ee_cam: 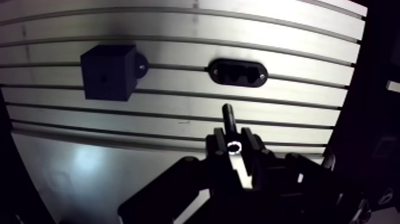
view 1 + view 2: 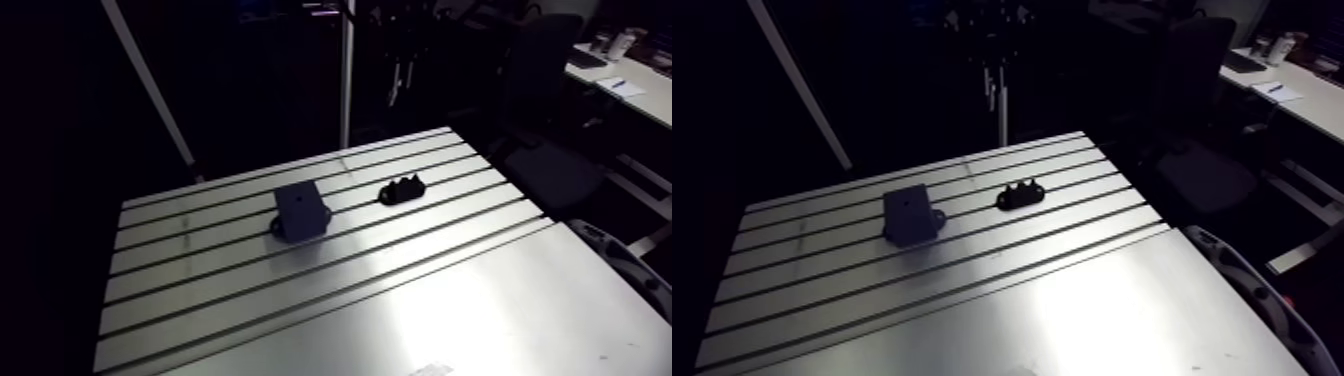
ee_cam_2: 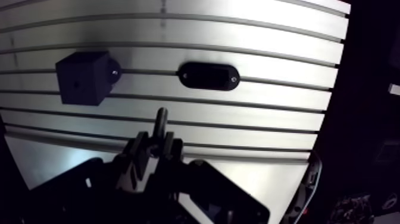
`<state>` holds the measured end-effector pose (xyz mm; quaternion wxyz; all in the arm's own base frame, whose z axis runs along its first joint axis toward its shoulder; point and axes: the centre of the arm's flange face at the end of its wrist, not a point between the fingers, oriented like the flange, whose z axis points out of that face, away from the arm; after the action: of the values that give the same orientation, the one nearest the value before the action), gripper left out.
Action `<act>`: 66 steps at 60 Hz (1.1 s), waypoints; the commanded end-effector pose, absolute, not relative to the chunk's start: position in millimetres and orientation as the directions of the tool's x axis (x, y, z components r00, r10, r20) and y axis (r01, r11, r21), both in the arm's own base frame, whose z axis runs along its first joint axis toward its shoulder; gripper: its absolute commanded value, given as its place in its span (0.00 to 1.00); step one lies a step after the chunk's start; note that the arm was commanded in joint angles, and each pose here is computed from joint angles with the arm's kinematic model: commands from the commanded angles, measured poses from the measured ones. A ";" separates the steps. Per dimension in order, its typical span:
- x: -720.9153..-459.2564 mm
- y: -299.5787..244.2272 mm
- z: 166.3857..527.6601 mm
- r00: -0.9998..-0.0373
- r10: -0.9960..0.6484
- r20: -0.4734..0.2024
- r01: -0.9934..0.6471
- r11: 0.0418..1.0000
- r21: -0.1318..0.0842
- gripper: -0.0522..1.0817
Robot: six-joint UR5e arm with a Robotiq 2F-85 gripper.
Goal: Pick up the M10 bolt and insert it into the hole until fully seated.
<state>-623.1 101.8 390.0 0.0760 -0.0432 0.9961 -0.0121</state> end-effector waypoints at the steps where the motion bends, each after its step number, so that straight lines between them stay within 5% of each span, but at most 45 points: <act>1: -621.6 51.7 416.4 -0.964 -0.155 -0.216 -0.146 0.988 -0.056 1.00; 28: -622.9 -35.4 397.8 -0.900 -0.275 -0.338 -0.258 0.961 -0.097 1.00; 54: -633.3 -59.8 379.0 -0.880 -0.312 -0.357 -0.300 0.950 -0.092 1.00; 66: -638.2 -67.3 365.3 -0.896 -0.276 -0.348 -0.269 0.961 -0.069 1.00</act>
<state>-633.5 -58.0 378.4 0.1845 -0.1482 0.9715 -0.0152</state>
